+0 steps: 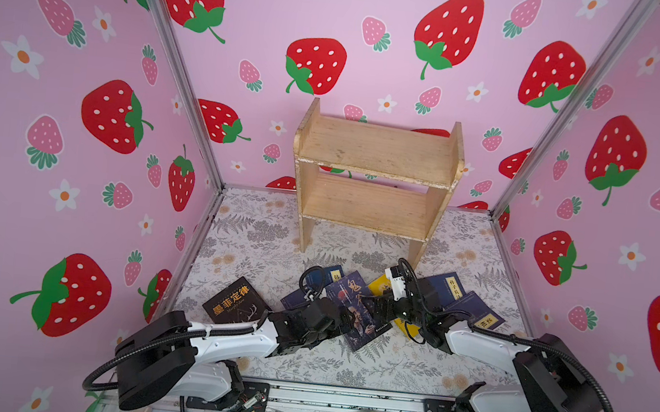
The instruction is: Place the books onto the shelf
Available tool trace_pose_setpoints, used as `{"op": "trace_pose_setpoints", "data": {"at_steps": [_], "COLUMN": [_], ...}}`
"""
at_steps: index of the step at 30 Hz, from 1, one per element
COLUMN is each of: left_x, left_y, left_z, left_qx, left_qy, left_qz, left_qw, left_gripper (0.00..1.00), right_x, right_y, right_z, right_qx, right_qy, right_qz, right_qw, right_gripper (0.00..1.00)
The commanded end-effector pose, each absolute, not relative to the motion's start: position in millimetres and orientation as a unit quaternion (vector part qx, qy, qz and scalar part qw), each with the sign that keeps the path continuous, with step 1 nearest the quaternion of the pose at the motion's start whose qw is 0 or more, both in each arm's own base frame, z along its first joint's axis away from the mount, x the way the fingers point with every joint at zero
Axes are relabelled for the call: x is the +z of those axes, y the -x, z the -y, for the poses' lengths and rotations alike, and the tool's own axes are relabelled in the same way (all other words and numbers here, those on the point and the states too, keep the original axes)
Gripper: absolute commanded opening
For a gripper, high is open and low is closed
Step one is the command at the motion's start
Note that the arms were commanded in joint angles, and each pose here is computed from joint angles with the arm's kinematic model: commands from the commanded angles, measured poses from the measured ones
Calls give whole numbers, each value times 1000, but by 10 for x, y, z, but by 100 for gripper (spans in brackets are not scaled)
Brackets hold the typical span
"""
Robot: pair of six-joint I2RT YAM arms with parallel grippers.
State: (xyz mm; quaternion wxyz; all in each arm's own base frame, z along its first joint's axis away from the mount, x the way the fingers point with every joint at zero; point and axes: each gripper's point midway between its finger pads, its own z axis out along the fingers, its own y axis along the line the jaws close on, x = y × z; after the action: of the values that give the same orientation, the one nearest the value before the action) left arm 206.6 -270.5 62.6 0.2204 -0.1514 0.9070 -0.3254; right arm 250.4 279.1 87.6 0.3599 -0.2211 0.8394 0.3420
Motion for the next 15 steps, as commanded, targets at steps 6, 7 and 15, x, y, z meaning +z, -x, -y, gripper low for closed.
{"op": "trace_pose_setpoints", "data": {"at_steps": [6, 7, 15], "left_x": [679, 672, 762], "left_y": [-2289, -2301, -2374], "left_z": [2827, 2838, 2944], "left_qx": [-373, -377, -411], "left_qy": [179, 180, 185], "left_qz": [-869, -867, -843], "left_qw": [269, 272, 293], "left_gripper": [98, 97, 84], "right_x": [743, 718, 692], "right_y": [-2673, -2672, -2559], "right_z": [-2881, -2895, -2995], "right_qx": [343, 347, 378], "right_qy": [185, 179, 198], "right_qz": [-847, -848, -840], "right_qw": [363, 358, 337], "right_gripper": [85, 85, 75]}}
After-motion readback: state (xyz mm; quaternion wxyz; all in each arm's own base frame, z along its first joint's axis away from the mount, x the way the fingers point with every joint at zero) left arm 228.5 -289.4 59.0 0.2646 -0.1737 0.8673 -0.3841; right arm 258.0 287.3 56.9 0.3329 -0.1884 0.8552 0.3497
